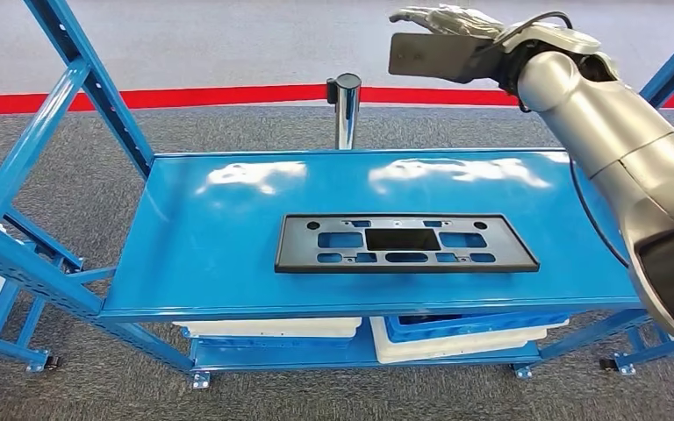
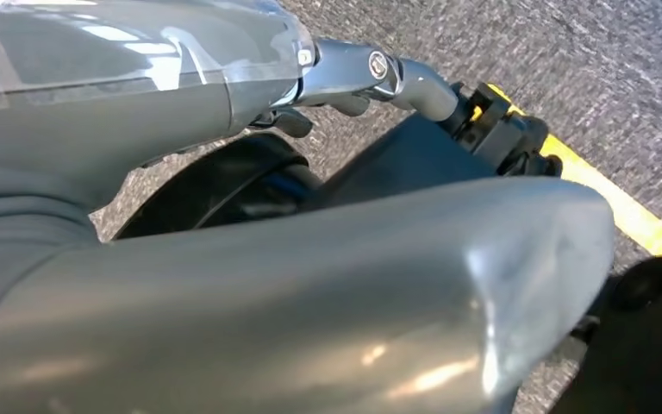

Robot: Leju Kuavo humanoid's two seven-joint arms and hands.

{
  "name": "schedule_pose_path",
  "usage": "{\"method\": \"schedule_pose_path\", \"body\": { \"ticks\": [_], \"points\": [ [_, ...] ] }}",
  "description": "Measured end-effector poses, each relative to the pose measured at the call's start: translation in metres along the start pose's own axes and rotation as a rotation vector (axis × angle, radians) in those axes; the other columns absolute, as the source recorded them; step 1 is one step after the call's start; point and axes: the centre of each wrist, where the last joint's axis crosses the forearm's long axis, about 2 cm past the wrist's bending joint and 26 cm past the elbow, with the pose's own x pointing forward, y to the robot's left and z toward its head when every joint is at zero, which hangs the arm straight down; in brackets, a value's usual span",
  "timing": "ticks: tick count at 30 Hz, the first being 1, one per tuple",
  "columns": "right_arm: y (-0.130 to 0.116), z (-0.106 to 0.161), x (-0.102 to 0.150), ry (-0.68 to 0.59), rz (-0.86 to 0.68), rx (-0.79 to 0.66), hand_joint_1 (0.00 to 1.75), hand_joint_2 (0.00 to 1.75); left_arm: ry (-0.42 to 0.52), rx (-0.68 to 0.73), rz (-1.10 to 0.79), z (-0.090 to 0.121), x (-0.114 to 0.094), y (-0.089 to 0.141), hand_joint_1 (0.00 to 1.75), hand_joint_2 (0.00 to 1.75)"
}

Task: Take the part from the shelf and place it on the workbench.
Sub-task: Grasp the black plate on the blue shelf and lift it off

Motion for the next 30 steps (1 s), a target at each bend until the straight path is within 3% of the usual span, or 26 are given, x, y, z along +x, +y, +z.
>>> {"method": "schedule_pose_path", "body": {
  "ticks": [4, 8, 11, 16, 22, 30],
  "points": [
    [0.0, 0.024, -0.015, -0.002, 0.048, 0.011, 0.0, 0.0, -0.004, 0.007, 0.01, 0.0, 0.0, 0.0, 0.0, 0.0],
    [0.016, 0.057, -0.034, -0.027, 0.056, 0.012, 0.0, 0.0, 0.003, 0.012, 0.021, 0.002, -0.005, -0.003, 0.0, 0.0],
    [0.045, 0.086, -0.048, -0.052, 0.064, 0.008, 0.0, 0.0, 0.005, 0.018, 0.027, 0.003, -0.006, -0.004, 0.0, 0.0],
    [0.121, 0.122, -0.059, -0.087, 0.102, 0.053, 0.0, 0.0, 0.009, 0.03, 0.034, 0.004, -0.008, -0.004, 0.0, 0.0],
    [0.224, 0.14, -0.033, -0.203, 0.143, 0.139, 0.0, 0.0, 0.016, 0.038, 0.032, 0.004, -0.008, -0.004, 0.0, 0.0],
    [0.285, 0.113, 0.028, -0.357, 0.087, 0.131, 0.0, 0.0, 0.017, 0.039, 0.018, 0.002, -0.005, -0.002, 0.0, 0.0]
  ]
}}
